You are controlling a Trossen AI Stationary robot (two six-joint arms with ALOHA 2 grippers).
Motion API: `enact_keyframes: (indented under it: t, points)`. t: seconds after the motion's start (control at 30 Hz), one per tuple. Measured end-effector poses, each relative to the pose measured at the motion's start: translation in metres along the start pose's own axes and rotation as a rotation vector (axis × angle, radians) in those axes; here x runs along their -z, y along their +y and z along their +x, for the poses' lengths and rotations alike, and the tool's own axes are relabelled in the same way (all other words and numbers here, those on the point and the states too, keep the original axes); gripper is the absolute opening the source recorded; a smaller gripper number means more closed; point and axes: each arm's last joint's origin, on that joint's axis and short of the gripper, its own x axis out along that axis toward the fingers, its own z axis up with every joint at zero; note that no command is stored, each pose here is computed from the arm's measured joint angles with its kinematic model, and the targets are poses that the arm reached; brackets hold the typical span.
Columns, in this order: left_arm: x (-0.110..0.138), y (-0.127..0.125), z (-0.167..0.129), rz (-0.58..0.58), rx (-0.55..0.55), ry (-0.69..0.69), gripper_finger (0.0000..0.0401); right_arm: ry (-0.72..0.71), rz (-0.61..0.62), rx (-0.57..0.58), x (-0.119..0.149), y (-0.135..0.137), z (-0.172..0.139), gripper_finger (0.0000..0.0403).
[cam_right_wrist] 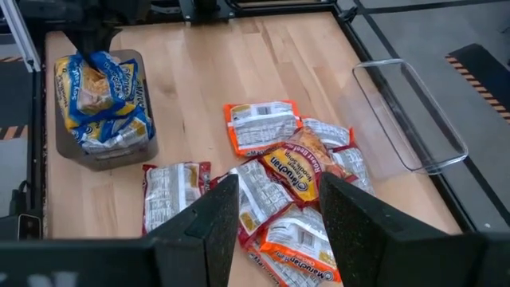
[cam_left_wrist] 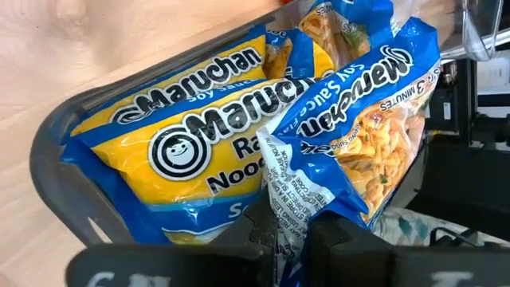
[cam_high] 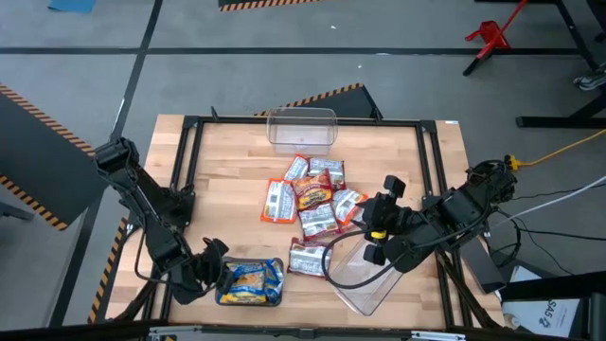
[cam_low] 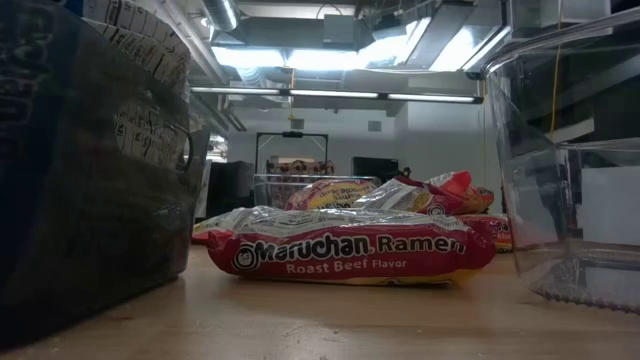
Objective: Sort Maruchan noodles
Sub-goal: Put the blue noodle pack into the black bin
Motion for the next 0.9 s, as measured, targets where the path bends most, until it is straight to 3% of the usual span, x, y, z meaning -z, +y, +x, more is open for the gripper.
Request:
enact_keyframes:
  t: [0.23,0.67,0.9]
  points:
    - [-0.001,0.001,0.0,0.013,-0.005,-0.023,0.0032,0.004,-0.002,0.0,0.0,0.002,0.001,0.0163]
    - [-0.005,0.0,-0.007,0.111,0.004,-0.021,0.0141,0.011,-0.048,0.024,0.001,0.01,0.011,0.0163]
    - [-0.019,0.004,-0.025,0.136,-0.044,-0.046,0.0148,-0.006,-0.044,0.031,0.0,0.011,0.011,0.0163]
